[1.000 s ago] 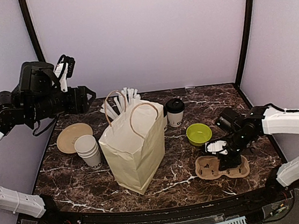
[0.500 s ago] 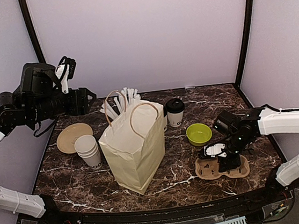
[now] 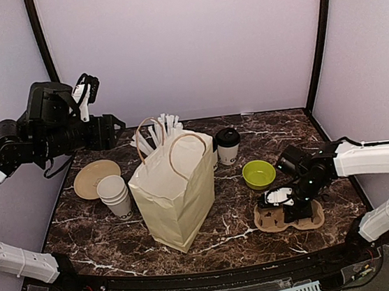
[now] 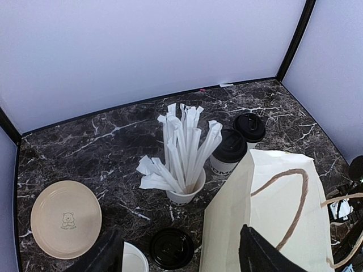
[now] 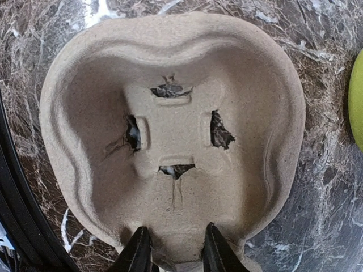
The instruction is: Pack the takeout coffee
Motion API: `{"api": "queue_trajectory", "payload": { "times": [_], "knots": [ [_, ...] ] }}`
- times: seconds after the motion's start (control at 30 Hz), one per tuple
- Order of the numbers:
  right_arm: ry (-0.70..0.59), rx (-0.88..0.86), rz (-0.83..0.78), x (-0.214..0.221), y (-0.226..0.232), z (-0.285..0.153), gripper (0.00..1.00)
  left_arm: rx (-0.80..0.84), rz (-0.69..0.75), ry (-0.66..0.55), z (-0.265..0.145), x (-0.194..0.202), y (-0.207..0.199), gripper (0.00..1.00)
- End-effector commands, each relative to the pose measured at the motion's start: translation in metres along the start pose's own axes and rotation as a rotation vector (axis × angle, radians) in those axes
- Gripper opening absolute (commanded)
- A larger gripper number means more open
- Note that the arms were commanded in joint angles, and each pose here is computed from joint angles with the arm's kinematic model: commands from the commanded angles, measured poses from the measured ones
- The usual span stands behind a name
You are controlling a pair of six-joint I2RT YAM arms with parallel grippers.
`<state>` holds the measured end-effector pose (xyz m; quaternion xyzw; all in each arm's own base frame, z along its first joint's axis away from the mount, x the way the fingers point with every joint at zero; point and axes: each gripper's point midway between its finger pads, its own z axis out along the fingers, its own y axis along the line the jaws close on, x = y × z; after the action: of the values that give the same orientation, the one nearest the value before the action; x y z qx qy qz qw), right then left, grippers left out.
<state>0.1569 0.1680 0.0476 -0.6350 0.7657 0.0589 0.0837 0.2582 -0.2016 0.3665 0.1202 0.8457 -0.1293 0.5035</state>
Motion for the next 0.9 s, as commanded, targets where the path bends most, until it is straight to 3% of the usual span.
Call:
{"api": "queue_trajectory", "payload": {
  "times": [0.0, 0.23, 0.47, 0.67, 0.87],
  "knots": [
    [-0.022, 0.024, 0.0, -0.007, -0.003, -0.014, 0.28, 0.005, 0.006, -0.014, -0.007, -0.005, 0.002, 0.73],
    [-0.065, 0.108, -0.01, -0.014, -0.013, -0.054, 0.27, 0.077, 0.052, -0.005, -0.01, -0.009, -0.011, 0.73],
    [-0.106, 0.162, 0.048, -0.014, -0.036, -0.084, 0.28, 0.24, 0.126, 0.151, -0.019, 0.014, -0.037, 0.77],
    [-0.233, 0.222, 0.096, -0.033, -0.07, -0.131, 0.28, 0.259, 0.15, 0.29, 0.006, 0.046, -0.05, 0.78],
    [-0.328, 0.302, 0.1, -0.051, -0.094, -0.176, 0.28, 0.206, 0.183, 0.347, 0.049, 0.06, -0.058, 0.77]
  ]
}}
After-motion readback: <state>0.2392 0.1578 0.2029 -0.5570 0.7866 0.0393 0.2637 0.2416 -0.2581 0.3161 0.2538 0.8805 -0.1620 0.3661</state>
